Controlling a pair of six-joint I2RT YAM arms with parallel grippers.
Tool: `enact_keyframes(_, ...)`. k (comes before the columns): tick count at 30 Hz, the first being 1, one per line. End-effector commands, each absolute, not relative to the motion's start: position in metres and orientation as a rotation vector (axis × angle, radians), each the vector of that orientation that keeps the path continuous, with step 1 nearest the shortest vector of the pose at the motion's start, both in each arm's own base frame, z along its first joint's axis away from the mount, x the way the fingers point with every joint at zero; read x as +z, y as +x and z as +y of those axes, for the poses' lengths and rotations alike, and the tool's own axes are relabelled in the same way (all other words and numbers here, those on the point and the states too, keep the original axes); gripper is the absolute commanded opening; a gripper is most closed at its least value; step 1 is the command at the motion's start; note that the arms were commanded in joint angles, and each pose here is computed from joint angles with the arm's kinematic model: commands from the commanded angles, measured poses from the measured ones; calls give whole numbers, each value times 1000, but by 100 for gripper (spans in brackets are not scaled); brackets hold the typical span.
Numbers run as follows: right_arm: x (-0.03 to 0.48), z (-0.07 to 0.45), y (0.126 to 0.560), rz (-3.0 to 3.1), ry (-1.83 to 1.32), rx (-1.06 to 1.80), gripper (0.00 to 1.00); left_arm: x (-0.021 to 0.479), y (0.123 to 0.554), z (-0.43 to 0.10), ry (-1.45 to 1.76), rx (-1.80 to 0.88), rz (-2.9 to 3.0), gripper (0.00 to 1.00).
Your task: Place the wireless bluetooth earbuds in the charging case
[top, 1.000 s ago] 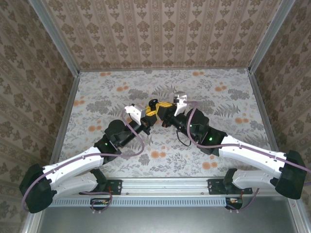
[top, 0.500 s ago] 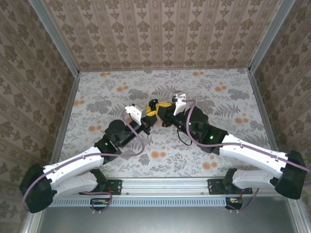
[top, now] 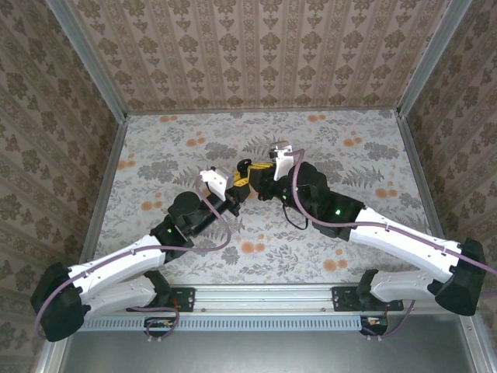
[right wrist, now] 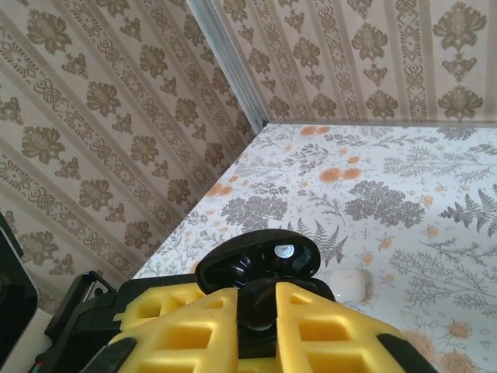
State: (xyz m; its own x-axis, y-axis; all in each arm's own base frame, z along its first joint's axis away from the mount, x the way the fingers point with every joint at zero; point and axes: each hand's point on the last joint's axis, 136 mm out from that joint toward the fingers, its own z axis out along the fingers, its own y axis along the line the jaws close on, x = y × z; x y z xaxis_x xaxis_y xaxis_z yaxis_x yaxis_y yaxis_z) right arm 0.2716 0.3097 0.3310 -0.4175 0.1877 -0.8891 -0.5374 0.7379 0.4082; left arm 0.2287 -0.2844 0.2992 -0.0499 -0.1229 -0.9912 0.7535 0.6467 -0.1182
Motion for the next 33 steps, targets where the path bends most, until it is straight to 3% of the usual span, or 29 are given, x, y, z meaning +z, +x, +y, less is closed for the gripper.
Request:
enact_keyframes(1, 319, 336, 236, 1935, -438, 966, 20, 322, 228, -281, 539, -790, 1375, 0)
enact_keyframes(13, 337, 334, 234, 1944, -415, 992, 31, 322, 226, -281, 534, -810, 1375, 0)
enact_keyframes(24, 371, 308, 233, 1988, -342, 957, 50, 316, 220, -283, 568, -838, 1379, 0)
enact_keyframes(29, 371, 288, 235, 2048, -276, 958, 51, 316, 217, -282, 595, -885, 1368, 0)
enact_keyframes(33, 364, 277, 235, 2088, -251, 1010, 44, 318, 213, -278, 613, -948, 1347, 0)
